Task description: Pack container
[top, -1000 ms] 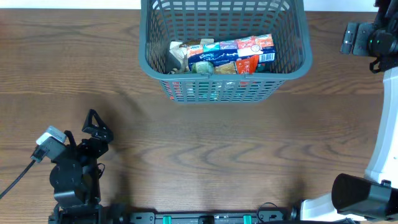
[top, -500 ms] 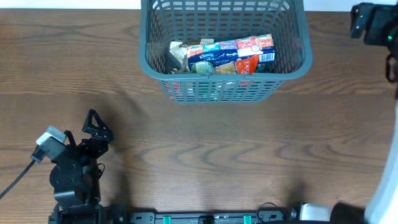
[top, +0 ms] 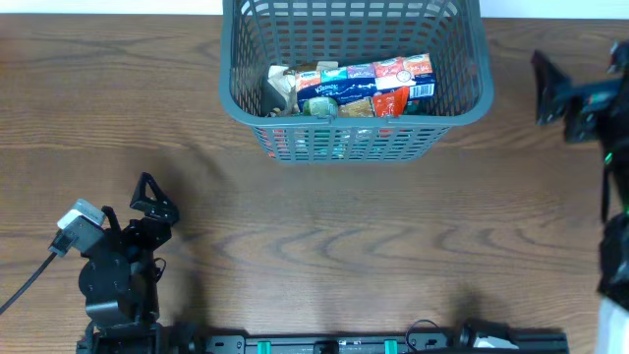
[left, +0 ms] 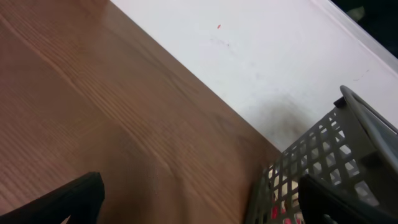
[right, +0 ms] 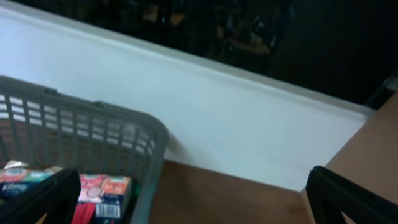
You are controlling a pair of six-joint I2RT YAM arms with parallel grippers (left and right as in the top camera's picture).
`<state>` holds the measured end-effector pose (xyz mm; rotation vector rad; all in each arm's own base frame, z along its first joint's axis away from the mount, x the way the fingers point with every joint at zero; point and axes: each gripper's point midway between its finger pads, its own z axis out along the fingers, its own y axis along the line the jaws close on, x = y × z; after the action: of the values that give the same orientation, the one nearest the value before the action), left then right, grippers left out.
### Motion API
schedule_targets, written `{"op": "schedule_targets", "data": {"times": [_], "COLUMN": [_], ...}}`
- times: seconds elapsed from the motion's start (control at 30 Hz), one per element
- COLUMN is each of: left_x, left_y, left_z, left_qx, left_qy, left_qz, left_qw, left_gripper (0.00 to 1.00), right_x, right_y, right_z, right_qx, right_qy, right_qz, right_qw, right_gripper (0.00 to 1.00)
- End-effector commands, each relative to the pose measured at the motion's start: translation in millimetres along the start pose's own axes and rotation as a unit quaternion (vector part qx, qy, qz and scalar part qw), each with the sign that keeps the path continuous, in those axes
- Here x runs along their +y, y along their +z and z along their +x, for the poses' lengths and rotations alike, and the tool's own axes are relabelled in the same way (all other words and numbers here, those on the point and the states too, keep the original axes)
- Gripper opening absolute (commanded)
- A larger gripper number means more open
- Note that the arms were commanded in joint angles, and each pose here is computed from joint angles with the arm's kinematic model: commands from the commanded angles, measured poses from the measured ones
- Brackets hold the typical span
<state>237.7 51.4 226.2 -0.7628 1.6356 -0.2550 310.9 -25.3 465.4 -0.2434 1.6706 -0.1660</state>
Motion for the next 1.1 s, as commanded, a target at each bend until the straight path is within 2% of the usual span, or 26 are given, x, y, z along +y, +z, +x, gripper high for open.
{"op": "schedule_targets", "data": {"times": [0.0, 0.23, 0.6, 1.07], "left_x": [0, 0, 0, 0], "left_y": [-1, -1, -1, -1], "left_z": [0, 0, 0, 0], "left_qx": [-0.003, -0.003, -0.003, -0.003], "left_qy": [-0.005, -0.005, -0.005, -0.005], "left_qz": [0.003, 0.003, 0.003, 0.003], "left_qw": [1.0, 1.0, 1.0, 1.0], "left_gripper": [0.99, 0.99, 0.99, 0.99], "right_x": [13, 36, 78, 93], "right_y": [-14, -34, -40, -50], "right_z": [16, 54, 119, 172], "right_qx": [-0.01, -0.016, -0.059, -0.097], "right_qy": [-0.011, -0.012, -0.022, -0.01], "right_qz": [-0.01, -0.025, -0.079, -0.057], "right_qw": [1.0, 0.999, 0.995, 0.994], "right_gripper": [0.99, 0.99, 0.99, 0.99]}}
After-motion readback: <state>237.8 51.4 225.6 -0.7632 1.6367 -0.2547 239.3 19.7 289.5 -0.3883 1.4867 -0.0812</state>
